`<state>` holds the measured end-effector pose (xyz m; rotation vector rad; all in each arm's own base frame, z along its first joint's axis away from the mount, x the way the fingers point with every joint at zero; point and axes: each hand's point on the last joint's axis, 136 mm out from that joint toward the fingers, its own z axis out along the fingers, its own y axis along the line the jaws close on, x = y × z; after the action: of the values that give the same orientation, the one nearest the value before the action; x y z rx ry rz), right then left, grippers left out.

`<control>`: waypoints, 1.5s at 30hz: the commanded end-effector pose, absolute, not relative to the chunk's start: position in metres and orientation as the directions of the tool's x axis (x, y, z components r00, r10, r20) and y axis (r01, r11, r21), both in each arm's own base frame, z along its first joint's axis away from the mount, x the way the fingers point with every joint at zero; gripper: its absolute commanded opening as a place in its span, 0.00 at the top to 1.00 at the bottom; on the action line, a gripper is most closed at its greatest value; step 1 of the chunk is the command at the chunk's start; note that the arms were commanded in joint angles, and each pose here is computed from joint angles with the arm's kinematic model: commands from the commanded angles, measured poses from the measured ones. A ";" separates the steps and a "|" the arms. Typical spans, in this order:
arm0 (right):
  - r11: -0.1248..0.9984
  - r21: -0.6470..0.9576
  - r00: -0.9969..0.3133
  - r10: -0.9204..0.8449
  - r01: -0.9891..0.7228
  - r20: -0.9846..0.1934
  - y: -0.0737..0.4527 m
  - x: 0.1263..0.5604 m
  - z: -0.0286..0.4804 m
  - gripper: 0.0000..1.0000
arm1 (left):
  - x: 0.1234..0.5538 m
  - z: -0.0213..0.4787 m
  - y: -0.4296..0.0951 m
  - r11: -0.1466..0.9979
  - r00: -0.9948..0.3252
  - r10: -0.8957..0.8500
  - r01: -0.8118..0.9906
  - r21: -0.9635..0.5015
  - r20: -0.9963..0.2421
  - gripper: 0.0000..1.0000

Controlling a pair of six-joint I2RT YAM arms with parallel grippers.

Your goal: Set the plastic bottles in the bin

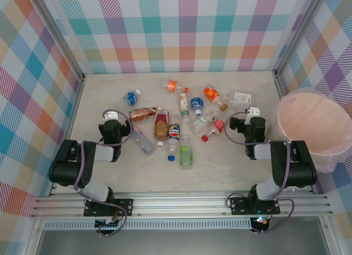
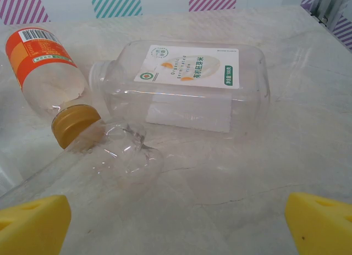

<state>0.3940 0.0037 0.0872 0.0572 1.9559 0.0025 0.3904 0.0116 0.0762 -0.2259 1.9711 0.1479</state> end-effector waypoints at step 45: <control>0.884 0.459 -0.496 0.360 -0.091 -0.790 0.061 0.380 0.176 0.00 | 0.336 0.147 0.020 0.718 -0.365 -0.619 -0.623 -0.311 -0.696 0.00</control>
<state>0.3882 0.0424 0.1887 0.0917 1.9156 0.3543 0.3763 0.0239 0.1846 -0.6393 1.9170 0.0328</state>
